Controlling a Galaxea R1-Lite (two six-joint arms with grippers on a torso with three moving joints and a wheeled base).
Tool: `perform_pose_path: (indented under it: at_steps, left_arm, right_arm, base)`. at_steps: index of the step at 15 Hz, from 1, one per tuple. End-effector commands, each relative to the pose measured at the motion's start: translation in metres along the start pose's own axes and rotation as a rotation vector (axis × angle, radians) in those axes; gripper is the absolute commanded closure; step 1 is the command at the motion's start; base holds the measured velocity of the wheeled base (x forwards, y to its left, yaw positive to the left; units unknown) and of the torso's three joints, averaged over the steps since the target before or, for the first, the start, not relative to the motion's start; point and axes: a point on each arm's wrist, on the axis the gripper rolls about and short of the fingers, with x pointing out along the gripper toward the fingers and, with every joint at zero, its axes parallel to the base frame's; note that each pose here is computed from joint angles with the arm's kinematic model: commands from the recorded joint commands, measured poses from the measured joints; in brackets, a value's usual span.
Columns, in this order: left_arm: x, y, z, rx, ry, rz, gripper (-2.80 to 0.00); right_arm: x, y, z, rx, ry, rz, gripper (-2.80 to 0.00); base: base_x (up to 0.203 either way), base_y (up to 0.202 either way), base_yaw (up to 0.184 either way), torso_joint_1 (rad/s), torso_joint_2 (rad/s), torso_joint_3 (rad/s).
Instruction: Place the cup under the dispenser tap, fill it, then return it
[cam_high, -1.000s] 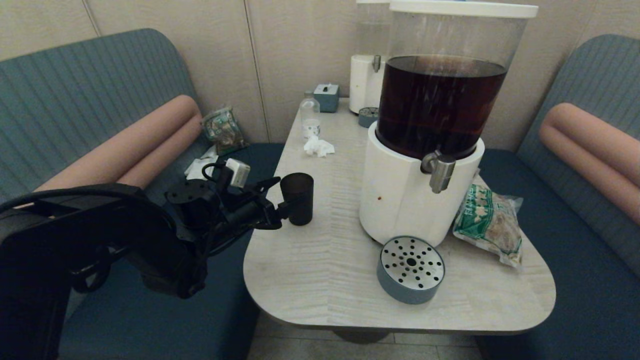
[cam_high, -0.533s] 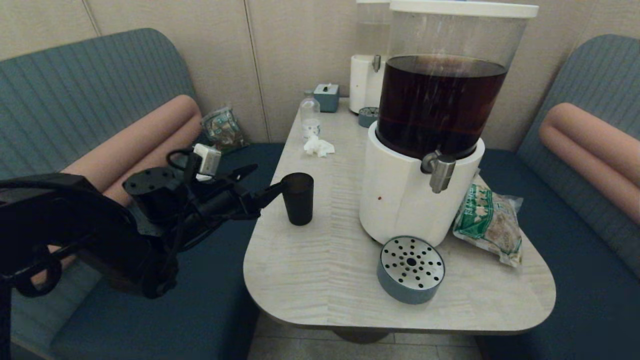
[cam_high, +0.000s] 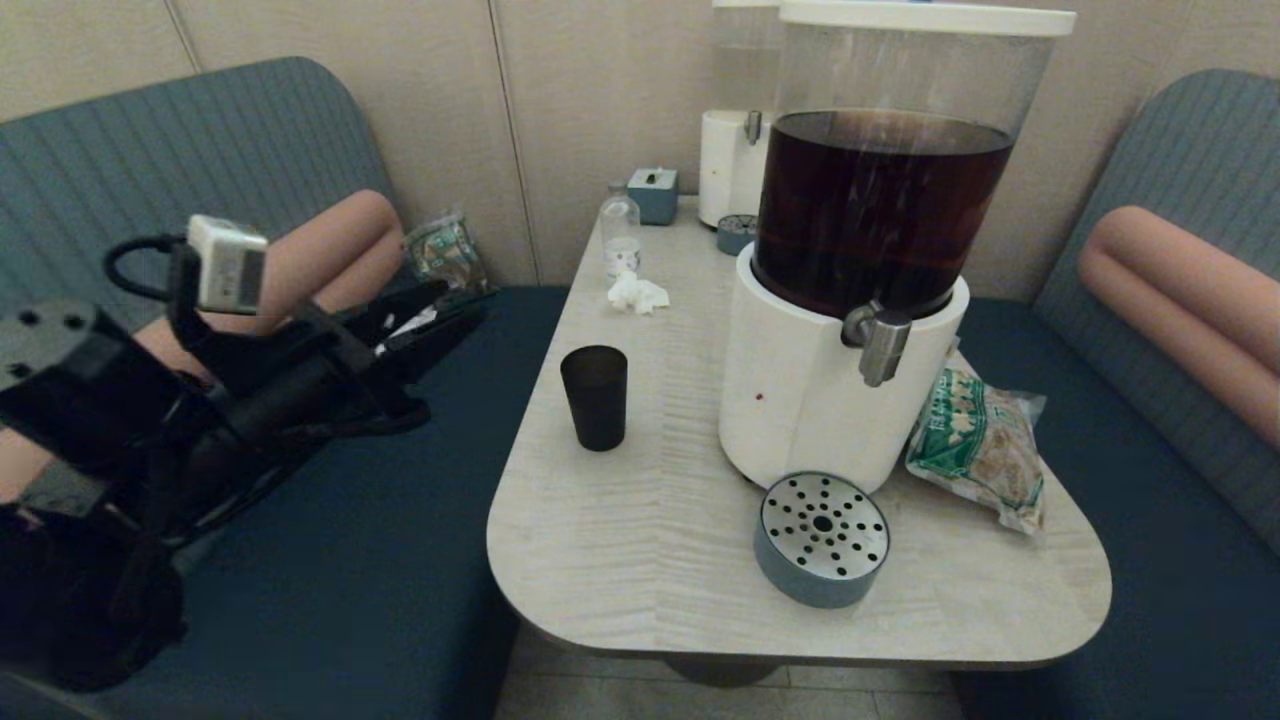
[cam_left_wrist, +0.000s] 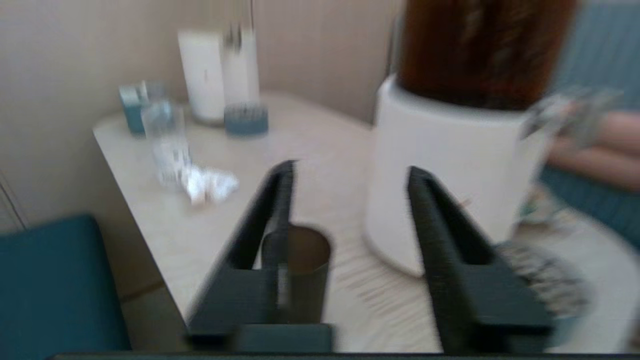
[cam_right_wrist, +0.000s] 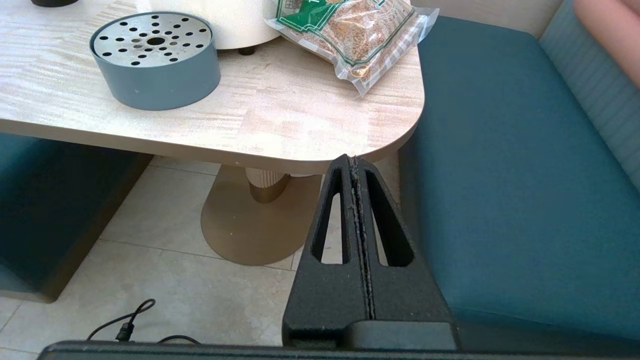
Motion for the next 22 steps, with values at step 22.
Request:
perform_pose_path:
  at_steps: [22]
  left_arm:
    - [-0.231, -0.15, 0.029, -0.033, -0.084, 0.355, 0.0]
  right_arm:
    - [0.0, 0.0, 0.0, -0.001, 0.002, 0.0, 0.0]
  base:
    - [0.0, 0.0, 0.0, 0.0, 0.0, 0.0]
